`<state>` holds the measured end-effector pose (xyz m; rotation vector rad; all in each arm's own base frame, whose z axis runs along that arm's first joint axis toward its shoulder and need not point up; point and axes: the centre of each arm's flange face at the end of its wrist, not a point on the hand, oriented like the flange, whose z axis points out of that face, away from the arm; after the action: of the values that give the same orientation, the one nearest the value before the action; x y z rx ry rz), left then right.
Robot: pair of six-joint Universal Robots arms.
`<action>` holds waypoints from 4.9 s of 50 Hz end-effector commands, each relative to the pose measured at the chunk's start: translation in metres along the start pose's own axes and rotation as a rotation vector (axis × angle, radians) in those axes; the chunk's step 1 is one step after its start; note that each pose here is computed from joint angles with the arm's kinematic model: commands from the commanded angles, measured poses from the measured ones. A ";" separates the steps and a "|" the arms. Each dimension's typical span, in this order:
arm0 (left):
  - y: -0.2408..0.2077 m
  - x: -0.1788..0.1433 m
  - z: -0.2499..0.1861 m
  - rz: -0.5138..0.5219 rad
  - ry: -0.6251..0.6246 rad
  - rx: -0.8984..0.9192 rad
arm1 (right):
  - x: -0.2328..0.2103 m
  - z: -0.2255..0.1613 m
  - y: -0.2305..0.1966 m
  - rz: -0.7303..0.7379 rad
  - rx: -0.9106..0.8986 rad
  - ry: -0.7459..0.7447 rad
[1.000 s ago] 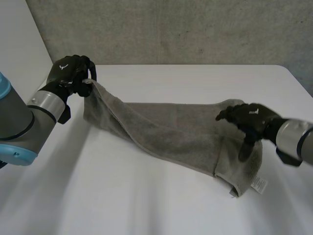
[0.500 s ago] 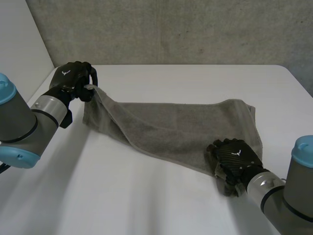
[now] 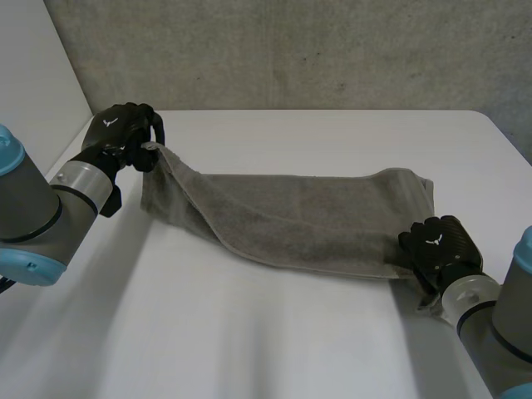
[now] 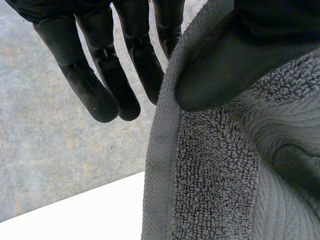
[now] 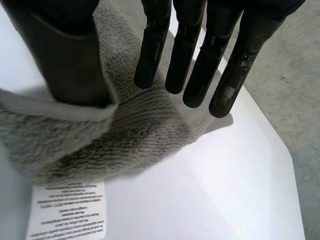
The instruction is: Fold the towel.
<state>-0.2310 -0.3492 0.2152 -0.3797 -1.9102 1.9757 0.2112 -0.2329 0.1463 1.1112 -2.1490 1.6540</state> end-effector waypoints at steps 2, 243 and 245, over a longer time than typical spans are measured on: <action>0.000 -0.001 -0.001 -0.001 -0.002 -0.004 | 0.005 -0.008 0.003 0.005 -0.062 -0.059; 0.038 0.027 -0.059 0.278 -0.021 -0.086 | 0.137 0.110 0.068 -0.006 -0.193 0.218; 0.037 0.027 -0.060 0.278 -0.023 -0.083 | 0.150 0.111 0.072 -0.049 -0.209 0.247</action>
<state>-0.2332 -0.2840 0.1755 -0.6866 -2.0527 2.0731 0.1279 -0.3721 0.1323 0.8663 -2.1997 1.5418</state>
